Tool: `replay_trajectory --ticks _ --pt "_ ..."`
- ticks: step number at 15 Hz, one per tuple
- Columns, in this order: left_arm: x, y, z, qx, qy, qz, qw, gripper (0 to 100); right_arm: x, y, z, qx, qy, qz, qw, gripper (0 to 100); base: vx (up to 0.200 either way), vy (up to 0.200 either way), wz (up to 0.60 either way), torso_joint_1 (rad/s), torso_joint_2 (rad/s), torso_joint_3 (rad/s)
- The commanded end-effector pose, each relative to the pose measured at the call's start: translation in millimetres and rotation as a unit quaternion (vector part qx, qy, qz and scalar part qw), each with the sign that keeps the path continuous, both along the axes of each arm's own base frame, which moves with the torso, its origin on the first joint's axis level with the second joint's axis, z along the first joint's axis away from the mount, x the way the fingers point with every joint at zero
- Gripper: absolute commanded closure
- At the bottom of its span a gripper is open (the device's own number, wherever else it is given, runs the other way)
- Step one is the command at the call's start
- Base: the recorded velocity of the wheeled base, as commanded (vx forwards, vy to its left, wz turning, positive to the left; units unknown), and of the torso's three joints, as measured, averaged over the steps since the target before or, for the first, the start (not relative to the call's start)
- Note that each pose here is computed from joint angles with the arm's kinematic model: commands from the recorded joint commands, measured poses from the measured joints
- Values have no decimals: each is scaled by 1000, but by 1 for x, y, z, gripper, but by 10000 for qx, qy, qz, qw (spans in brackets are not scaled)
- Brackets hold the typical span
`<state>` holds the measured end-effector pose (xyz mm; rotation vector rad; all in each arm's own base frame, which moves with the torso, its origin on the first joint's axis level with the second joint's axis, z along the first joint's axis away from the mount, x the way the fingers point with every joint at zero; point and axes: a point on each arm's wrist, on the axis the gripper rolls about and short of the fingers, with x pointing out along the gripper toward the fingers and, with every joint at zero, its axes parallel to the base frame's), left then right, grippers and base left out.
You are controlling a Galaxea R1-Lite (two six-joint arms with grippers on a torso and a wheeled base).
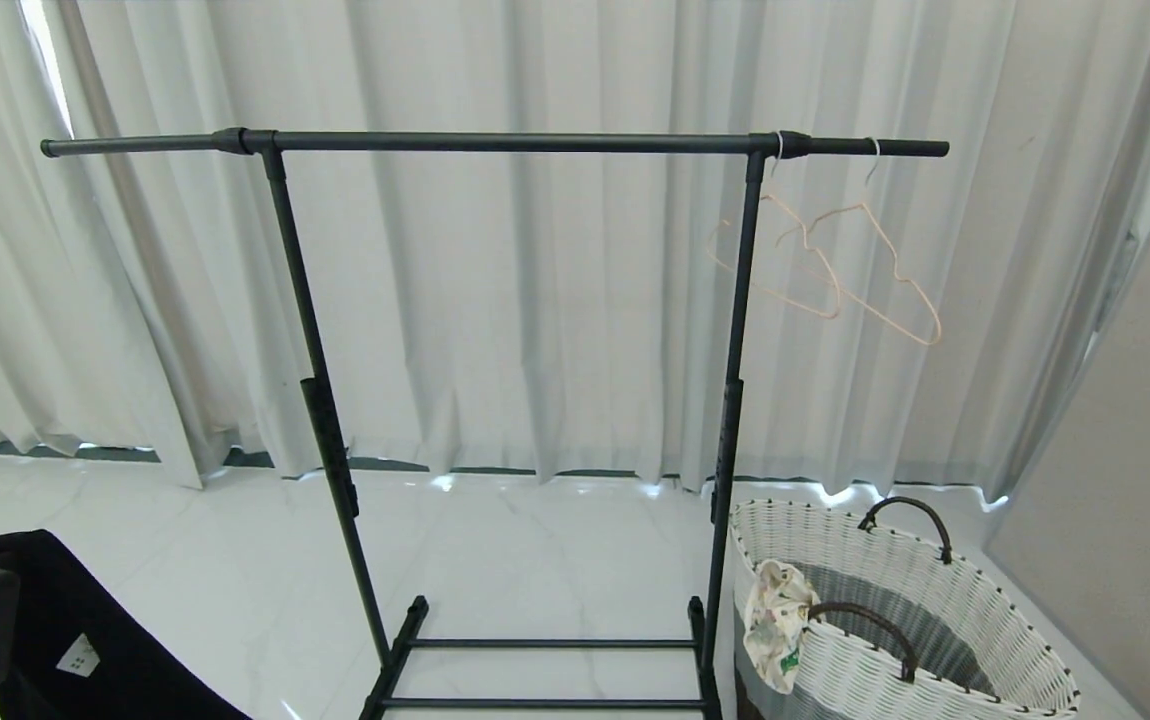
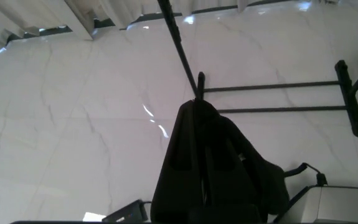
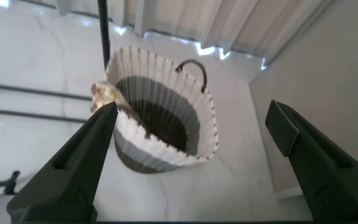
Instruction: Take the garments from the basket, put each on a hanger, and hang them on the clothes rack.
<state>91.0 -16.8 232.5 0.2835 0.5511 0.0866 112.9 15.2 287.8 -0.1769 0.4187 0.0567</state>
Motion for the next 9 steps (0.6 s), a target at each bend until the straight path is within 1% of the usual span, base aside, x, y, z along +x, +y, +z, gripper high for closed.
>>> replay_trajectory --ticks 1,3,5,7,9 --pt "3 -1 1 -6 -23 2 10000 100 15 2 6 2 45 -4 10000 0 0 0 0 178 -466 -281" --pt "8 -2 1 -47 -170 17 9998 100 20 3 9 12 46 7 10000 0 0 0 0 188 -464 -278" --pt "8 -1 1 -6 -168 31 9999 100 26 4 13 19 23 6 10000 0 0 0 0 198 -481 -288" --pt "8 -1 1 99 -149 -30 9998 100 30 5 16 80 8 98 9999 0 0 0 0 212 -476 -276" --pt "8 -1 0 108 -125 -40 9999 100 32 6 16 95 18 116 9999 0 0 0 0 212 -493 -281"
